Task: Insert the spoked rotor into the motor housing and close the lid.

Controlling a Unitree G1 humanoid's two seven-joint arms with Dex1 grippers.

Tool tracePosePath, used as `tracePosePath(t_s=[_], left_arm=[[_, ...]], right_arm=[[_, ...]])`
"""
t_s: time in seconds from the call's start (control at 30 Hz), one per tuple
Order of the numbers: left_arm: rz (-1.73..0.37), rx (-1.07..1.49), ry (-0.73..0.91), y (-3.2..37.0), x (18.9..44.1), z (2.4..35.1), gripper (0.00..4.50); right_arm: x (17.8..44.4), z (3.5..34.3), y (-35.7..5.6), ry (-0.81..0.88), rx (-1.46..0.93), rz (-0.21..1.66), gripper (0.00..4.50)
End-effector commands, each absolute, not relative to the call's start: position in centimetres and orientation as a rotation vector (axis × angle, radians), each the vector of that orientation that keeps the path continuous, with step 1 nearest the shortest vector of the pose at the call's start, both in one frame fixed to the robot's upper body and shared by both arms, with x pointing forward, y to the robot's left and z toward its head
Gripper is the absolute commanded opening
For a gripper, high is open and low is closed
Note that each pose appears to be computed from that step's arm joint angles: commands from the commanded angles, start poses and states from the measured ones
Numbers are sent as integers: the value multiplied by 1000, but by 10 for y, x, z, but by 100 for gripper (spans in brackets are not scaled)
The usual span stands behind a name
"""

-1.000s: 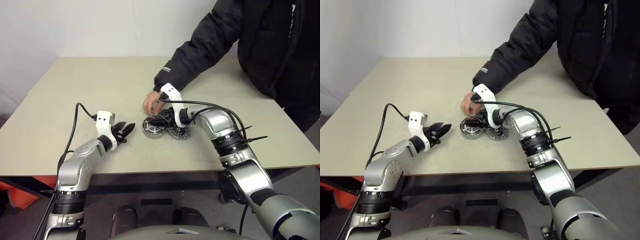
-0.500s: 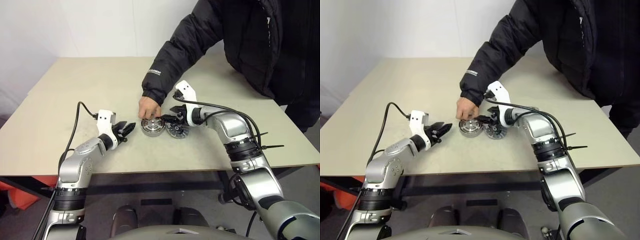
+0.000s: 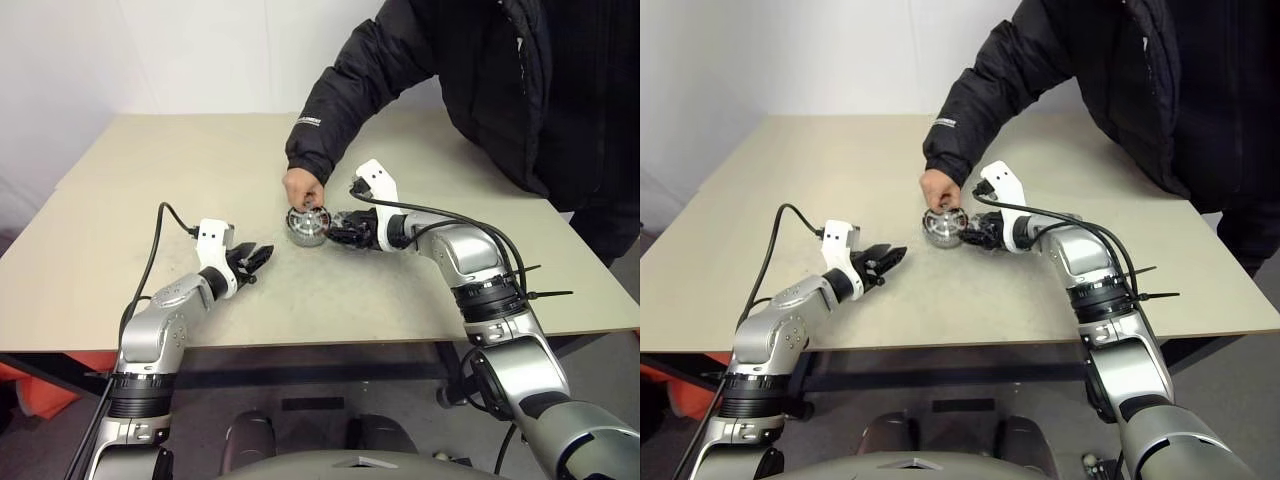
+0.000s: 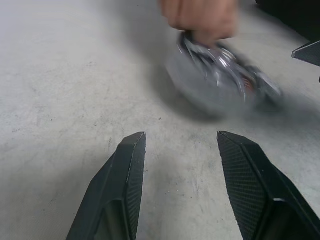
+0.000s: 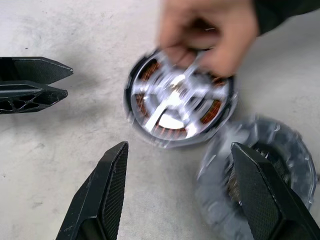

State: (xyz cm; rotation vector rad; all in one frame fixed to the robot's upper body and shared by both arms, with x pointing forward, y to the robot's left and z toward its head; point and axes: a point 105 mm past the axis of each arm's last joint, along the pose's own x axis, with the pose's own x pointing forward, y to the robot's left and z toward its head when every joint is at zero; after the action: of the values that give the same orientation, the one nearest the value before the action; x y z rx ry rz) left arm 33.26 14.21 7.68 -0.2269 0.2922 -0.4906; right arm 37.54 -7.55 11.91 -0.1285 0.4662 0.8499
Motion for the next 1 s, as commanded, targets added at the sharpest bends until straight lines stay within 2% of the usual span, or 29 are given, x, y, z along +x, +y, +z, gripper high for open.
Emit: tracePosePath(t_s=[0.03,1.0], left_arm=[[-500,-212,244,143,335,89,242],[-487,-218,236,145,338,90,242]], right_arm=[[376,138,-71,395,-126,871,366],[375,134,-64,390,-132,877,366]])
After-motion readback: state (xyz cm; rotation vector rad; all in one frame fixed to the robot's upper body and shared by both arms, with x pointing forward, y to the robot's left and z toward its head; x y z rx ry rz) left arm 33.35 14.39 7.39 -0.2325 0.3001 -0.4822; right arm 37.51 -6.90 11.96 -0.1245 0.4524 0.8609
